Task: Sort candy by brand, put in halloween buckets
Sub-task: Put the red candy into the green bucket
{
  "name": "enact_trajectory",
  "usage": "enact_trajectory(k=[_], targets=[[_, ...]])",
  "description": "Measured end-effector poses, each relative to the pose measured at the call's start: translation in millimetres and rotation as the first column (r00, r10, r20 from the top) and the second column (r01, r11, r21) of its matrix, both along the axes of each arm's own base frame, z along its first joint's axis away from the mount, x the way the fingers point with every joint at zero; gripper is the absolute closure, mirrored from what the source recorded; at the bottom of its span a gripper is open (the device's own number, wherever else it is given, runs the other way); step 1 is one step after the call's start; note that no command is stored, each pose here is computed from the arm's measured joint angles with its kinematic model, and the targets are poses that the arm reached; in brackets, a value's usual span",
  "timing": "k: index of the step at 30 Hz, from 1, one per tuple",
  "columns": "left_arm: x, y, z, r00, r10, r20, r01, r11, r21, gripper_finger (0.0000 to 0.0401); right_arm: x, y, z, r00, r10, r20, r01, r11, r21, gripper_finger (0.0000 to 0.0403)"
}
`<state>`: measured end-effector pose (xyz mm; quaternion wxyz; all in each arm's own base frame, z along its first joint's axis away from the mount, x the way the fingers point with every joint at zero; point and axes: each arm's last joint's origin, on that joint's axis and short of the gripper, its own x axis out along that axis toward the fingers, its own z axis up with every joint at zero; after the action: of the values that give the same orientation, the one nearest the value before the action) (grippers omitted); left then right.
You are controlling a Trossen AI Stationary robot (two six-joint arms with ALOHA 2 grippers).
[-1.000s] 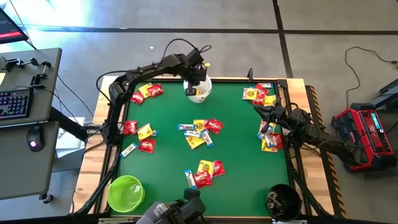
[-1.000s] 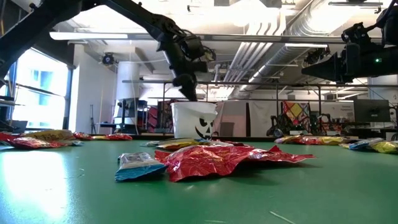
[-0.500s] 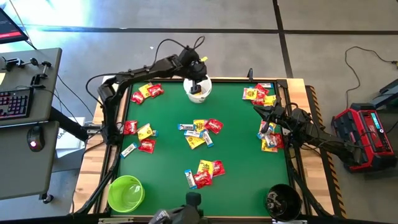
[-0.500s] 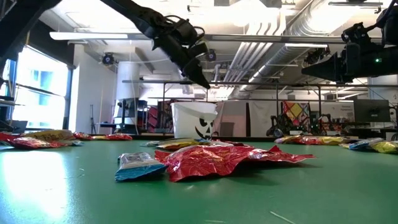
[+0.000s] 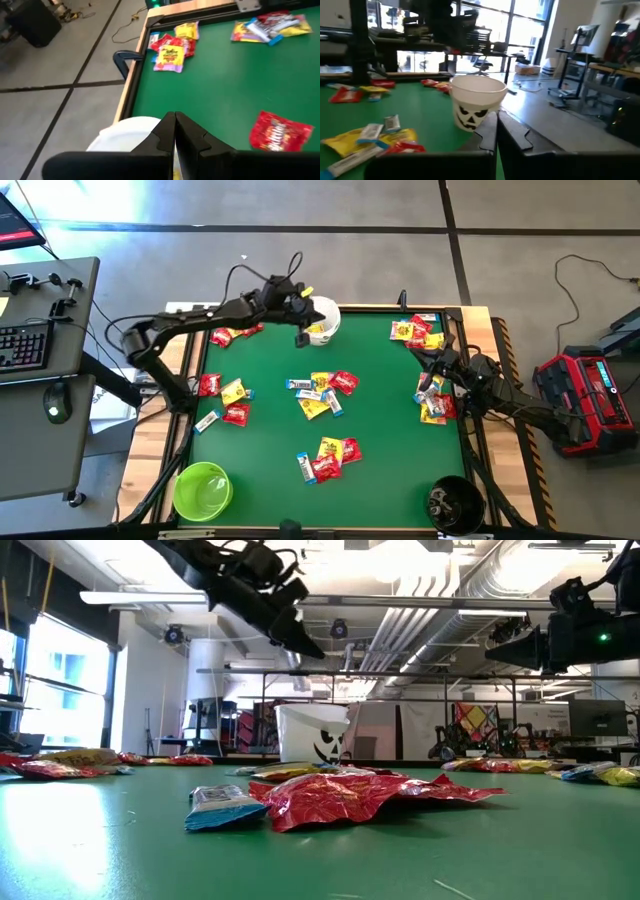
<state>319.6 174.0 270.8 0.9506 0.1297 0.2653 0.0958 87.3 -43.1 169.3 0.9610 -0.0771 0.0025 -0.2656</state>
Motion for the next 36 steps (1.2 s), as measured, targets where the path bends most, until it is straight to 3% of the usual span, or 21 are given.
enact_trajectory(k=[13, 26, 31, 36], targets=[[-30, -43, -20, 0.998, -0.040, 0.051, 0.041, 0.999, -0.031, 0.0401, 0, 0, 0, 1.000, -0.009, -0.019, 0.008, 0.999, -0.032, 0.0403], [-41, -61, -24, 0.996, -0.052, 0.066, 0.057, 0.995, -0.080, 0.0401, 0, 0, 2, 1.000, 0.013, -0.004, -0.013, 0.999, -0.043, 0.0403], [-43, -61, -29, 0.997, -0.036, 0.062, 0.043, 0.993, -0.109, 0.0401, 0, 3, 12, 0.993, 0.079, 0.085, -0.070, 0.993, -0.100, 0.0403], [-44, -62, -33, 0.998, -0.029, 0.055, 0.036, 0.990, -0.133, 0.0401, -2, 4, 21, 0.968, 0.108, 0.226, -0.098, 0.994, -0.053, 0.0403]])
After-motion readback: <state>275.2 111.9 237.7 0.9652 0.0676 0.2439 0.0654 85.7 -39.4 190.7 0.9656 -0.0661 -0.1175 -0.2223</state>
